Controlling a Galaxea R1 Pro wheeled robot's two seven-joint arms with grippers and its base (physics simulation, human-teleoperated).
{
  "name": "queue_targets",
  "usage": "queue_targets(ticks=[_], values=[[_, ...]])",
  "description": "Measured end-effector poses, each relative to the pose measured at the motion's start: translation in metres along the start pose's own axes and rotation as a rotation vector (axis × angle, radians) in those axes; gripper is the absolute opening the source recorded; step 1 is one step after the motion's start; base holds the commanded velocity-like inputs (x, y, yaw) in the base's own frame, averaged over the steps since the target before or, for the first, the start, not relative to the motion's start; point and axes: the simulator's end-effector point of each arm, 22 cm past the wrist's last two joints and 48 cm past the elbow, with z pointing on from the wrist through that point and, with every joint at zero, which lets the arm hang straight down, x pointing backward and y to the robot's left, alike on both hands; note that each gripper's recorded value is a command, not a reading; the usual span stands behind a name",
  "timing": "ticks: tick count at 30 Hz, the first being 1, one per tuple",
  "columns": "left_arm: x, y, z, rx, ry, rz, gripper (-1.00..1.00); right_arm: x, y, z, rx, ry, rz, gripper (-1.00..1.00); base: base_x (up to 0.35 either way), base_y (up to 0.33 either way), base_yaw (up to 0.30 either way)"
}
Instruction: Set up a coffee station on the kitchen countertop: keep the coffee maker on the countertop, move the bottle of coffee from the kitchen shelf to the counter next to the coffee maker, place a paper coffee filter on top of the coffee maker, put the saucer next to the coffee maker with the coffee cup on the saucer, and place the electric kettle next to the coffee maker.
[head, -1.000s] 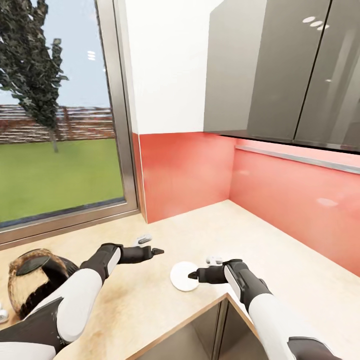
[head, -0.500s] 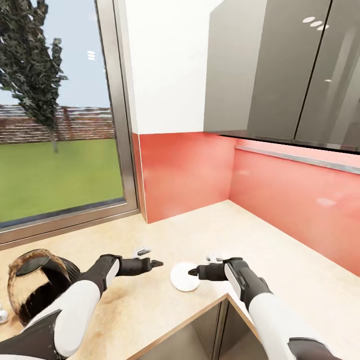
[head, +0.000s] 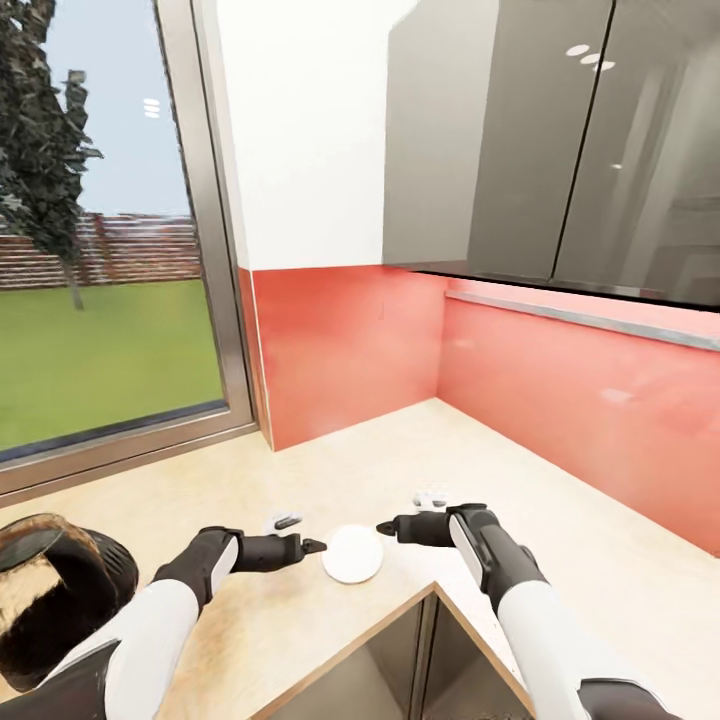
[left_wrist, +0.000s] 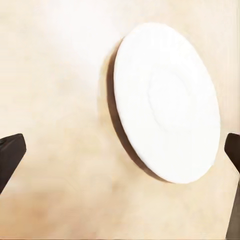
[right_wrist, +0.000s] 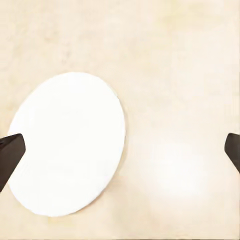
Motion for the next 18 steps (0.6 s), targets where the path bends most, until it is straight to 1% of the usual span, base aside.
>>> queue_targets(ticks=[5,10,12,14,18], values=[[-0.003,0.000,-0.002,0.001,-0.010,-0.007,1.00,0.000,0.002,0.000,-0.002,-0.001,-0.001,1.00,0.037,0.000,-0.257],[-0.006,0.000,-0.004,0.002,-0.017,-0.007,1.00,0.001,0.003,-0.001,-0.003,0.002,-0.001,1.00,0.245,0.041,-0.257],[-0.008,0.000,-0.004,0.001,-0.020,-0.005,1.00,0.001,0.003,0.000,-0.003,0.003,0.000,1.00,0.147,0.038,-0.218],[-0.010,-0.001,-0.005,0.000,-0.026,-0.002,1.00,0.002,0.003,0.000,-0.003,0.005,0.000,1.00,0.069,0.018,-0.115],[-0.015,0.000,-0.007,-0.003,-0.036,0.003,1.00,0.005,0.000,0.000,-0.001,0.012,0.003,1.00,0.013,0.003,-0.020]])
